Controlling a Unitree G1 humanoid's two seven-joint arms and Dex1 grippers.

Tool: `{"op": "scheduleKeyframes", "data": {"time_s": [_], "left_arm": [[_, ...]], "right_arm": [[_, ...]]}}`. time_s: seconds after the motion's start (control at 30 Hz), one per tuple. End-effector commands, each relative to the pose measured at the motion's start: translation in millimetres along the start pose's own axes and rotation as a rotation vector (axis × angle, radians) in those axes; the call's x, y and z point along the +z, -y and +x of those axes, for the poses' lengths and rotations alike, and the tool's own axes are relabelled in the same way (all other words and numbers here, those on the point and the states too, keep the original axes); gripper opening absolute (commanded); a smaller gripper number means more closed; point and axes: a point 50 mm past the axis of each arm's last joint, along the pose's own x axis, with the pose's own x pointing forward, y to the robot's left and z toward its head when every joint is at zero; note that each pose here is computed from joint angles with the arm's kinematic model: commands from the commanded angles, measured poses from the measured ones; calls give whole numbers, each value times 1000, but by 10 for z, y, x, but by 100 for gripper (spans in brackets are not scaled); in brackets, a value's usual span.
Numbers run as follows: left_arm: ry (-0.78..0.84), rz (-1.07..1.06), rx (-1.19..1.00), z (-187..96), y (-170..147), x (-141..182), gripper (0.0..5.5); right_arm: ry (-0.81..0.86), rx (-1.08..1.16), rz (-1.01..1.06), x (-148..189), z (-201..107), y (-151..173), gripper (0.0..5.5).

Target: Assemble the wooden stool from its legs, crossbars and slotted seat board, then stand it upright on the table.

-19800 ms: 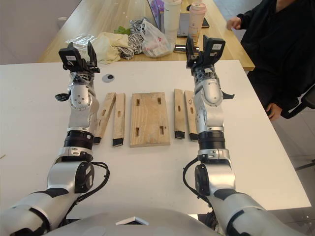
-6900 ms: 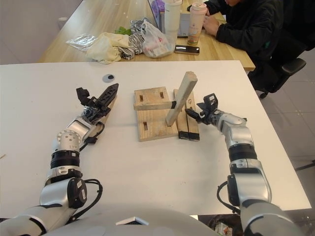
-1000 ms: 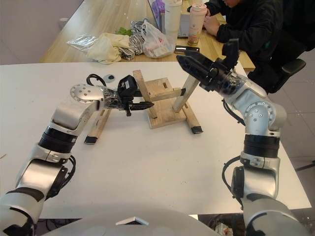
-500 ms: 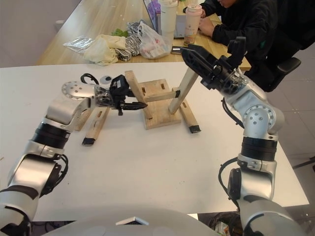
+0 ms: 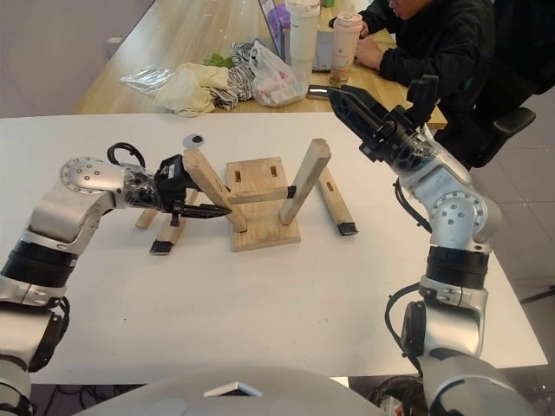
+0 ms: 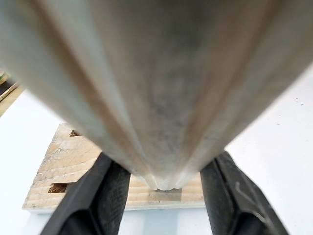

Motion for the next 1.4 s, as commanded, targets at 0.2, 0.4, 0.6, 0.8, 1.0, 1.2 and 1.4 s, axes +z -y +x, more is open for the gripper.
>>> {"op": "scheduleKeyframes", "data": {"time_s": [0.2, 0.4, 0.6, 0.8, 1.0, 1.2, 1.4], "left_arm": [[-217, -150, 110, 92, 2, -470, 274], [-237, -121, 161, -32, -7, -368, 349], [-149, -160, 377, -85, -225, -332, 349], [224, -158, 506, 165, -367, -169, 349], [397, -166, -125, 571, 550, 71, 349], [433, -253, -26, 541, 476, 124, 349], [334, -265, 233, 255, 68, -134, 349]], "right_arm": [[27, -53, 9, -49, -61, 49, 312], [-36, -35, -32, -103, -364, -2, 312], [-225, 273, 34, -342, -639, -443, 312], [-623, 143, -273, -1015, -396, -75, 312], [-463, -166, -514, -854, 111, 470, 312], [-415, -230, -500, -910, 18, 574, 312], [-296, -378, -533, -664, -187, 710, 312]]}}
